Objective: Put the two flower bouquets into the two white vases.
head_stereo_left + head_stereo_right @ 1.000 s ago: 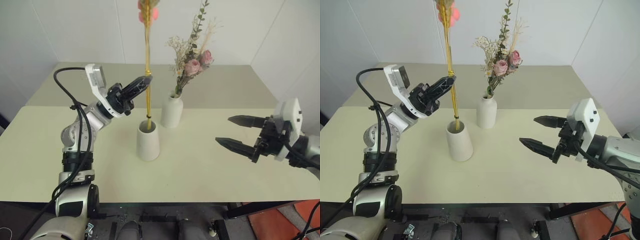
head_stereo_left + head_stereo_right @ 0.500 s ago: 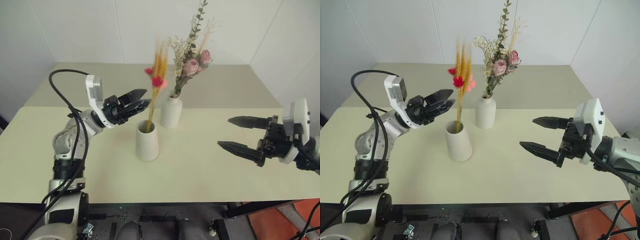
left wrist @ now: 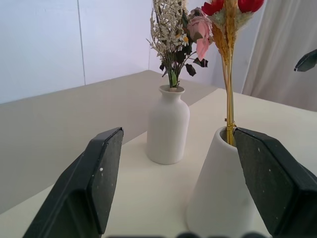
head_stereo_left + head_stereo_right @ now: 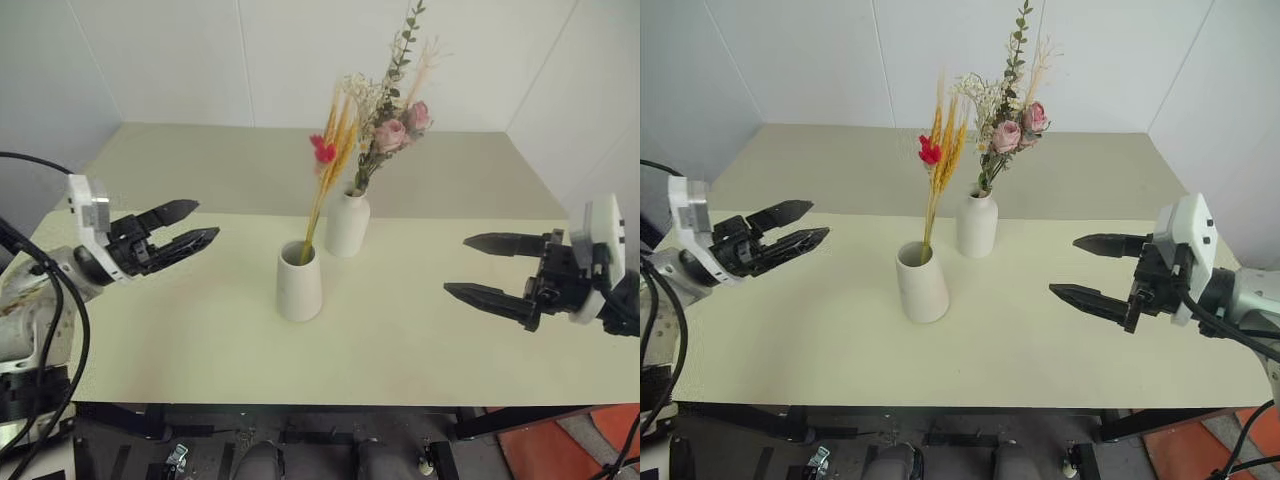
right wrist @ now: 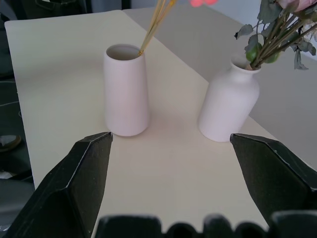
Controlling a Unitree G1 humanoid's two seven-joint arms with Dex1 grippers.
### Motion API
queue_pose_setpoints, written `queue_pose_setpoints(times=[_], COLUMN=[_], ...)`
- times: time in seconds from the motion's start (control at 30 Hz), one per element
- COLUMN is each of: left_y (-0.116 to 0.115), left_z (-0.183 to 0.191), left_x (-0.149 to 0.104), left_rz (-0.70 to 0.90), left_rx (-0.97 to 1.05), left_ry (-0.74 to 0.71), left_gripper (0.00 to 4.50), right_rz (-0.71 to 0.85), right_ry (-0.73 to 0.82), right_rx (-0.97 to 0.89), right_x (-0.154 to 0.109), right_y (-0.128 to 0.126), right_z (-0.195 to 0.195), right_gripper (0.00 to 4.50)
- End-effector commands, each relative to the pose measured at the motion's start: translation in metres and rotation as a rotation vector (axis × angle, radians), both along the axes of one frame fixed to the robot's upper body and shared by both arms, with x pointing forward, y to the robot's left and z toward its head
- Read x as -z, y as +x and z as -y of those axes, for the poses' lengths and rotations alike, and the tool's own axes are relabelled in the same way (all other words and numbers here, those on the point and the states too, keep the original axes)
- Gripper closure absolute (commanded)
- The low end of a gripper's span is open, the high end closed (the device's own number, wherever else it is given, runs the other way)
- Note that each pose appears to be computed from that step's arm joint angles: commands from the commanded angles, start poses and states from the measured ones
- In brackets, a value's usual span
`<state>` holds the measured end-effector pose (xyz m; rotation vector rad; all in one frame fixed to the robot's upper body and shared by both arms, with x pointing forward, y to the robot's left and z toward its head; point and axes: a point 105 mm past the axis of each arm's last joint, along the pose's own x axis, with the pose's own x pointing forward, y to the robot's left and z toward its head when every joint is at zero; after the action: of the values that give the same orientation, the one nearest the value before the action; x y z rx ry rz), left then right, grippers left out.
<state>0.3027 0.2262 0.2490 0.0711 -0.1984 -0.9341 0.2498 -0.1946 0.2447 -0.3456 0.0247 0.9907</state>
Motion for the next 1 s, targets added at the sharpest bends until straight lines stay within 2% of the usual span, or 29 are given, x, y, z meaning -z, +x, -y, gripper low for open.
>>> queue_pose_setpoints(times=[0.03,0.23,0.63,0.77,1.0], left_y=[-0.015,-0.026,-0.014,-0.011,-0.006], left_z=[-0.004,-0.009,-0.015,-0.021,-0.012], left_x=[-0.028,-0.067,-0.064,-0.072,-0.076], left_rz=[0.126,0.241,0.239,0.258,0.284], left_rx=[-0.025,-0.032,-0.042,-0.069,-0.026], left_ry=[0.065,-0.003,0.083,0.089,0.108], left_gripper=[0.66,0.66,0.66,0.66,0.66], right_rz=[0.068,0.079,0.093,0.098,0.126], right_ry=[-0.037,-0.075,-0.083,-0.087,-0.077], right_rx=[0.055,0.119,0.184,0.206,0.225], right_x=[-0.018,-0.024,-0.02,-0.018,-0.017], right_y=[-0.001,0.001,-0.006,-0.008,-0.009], right_z=[0.019,0.038,0.044,0.047,0.045], right_gripper=[0.0,0.0,0.0,0.0,0.0])
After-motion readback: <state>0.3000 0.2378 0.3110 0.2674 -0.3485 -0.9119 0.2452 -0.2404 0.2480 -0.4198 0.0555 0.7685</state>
